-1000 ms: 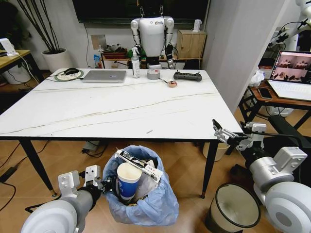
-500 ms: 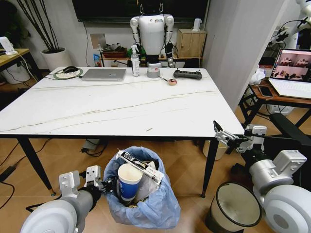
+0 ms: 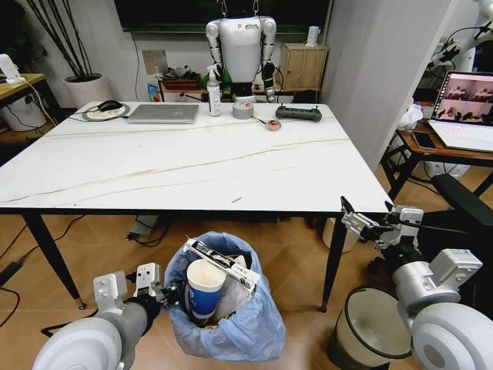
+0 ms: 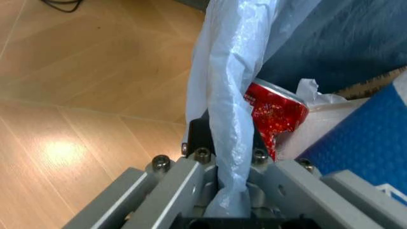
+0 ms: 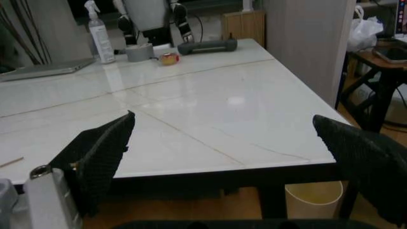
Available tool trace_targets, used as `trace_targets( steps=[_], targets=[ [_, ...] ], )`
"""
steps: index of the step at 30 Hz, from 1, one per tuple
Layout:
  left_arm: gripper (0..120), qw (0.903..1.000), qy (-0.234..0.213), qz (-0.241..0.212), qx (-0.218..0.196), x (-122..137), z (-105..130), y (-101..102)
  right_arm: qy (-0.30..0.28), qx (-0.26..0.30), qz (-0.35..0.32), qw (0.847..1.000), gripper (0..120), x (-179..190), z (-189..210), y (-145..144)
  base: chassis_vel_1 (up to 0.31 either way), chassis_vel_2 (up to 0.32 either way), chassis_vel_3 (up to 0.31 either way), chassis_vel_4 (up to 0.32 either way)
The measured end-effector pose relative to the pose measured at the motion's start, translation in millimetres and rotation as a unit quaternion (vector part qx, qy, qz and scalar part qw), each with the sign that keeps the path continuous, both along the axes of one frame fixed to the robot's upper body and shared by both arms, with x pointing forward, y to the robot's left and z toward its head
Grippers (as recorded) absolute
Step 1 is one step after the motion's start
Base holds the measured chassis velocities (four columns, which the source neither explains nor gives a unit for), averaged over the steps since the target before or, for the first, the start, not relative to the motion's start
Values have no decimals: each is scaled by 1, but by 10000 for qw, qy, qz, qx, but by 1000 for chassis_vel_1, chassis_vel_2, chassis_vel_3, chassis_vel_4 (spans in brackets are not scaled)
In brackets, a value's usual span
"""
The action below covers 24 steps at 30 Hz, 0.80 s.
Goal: Pick up the trash bin and place the trash from the table into it.
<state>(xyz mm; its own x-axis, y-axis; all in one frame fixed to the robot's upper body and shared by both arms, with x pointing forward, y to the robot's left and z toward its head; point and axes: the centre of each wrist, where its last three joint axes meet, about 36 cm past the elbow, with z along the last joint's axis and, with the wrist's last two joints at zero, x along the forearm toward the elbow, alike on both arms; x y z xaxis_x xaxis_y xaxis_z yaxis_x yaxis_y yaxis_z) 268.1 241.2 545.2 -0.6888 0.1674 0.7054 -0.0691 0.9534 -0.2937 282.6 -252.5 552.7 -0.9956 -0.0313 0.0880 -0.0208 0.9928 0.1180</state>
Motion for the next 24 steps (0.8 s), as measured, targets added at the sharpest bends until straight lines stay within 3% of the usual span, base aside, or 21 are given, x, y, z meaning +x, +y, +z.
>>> trace_targets(
  steps=[24],
  targets=[
    [0, 10000, 1, 2, 12, 0, 0, 0, -68, 7, -150, 9999, 100, 7, -17, 0, 0, 0, 0, 0]
  ],
)
